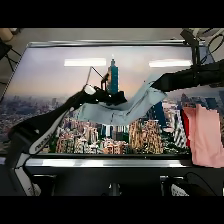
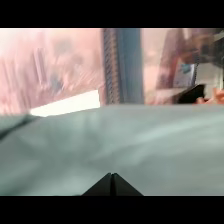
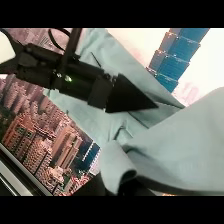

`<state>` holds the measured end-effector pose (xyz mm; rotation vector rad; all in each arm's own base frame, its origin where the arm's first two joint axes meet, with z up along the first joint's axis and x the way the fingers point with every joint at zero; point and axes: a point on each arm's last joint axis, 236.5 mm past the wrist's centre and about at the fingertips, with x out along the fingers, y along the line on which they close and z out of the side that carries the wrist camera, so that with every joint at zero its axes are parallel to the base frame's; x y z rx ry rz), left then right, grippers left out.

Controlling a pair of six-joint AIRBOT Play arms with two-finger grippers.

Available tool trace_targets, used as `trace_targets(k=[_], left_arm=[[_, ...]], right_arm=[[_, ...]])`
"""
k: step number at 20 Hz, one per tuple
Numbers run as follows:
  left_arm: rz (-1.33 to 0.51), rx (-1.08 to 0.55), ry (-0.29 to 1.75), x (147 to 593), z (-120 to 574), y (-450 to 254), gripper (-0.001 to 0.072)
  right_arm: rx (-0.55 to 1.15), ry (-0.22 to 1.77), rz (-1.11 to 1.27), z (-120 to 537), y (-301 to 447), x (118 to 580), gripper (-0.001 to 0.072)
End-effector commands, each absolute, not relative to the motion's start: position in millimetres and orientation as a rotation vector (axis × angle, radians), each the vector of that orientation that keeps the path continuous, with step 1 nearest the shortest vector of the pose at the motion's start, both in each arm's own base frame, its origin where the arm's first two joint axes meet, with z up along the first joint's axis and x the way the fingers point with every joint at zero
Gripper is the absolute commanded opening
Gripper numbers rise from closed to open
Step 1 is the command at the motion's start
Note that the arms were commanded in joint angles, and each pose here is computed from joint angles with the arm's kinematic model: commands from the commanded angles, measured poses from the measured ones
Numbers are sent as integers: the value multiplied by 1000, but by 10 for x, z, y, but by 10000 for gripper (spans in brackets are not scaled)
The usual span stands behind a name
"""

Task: Fold the shirts.

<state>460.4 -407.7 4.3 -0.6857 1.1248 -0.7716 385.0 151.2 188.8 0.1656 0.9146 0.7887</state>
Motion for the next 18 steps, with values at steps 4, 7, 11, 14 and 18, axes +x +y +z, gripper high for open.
trace_targets(k=[4, 7, 11, 14, 18], left_arm=[[-492, -442, 676, 5226, 1890, -1814, 19], [-336, -394, 522, 4927, 2700, -816, 19], [-280, -370, 431, 4472, 3238, -435, 19], [-293, -356, 423, 4371, 3316, -482, 19], [-299, -338, 457, 4374, 3174, -490, 19]], right_arm=[[292, 827, 935, 1591, 2784, 4262, 17], [398, 888, 972, 1004, 3531, 4347, 18], [609, 1008, 1028, 311, 4288, 4195, 178], [599, 1032, 1129, 234, 4256, 4082, 649], [346, 1157, 1031, 186, 3008, 4206, 649]])
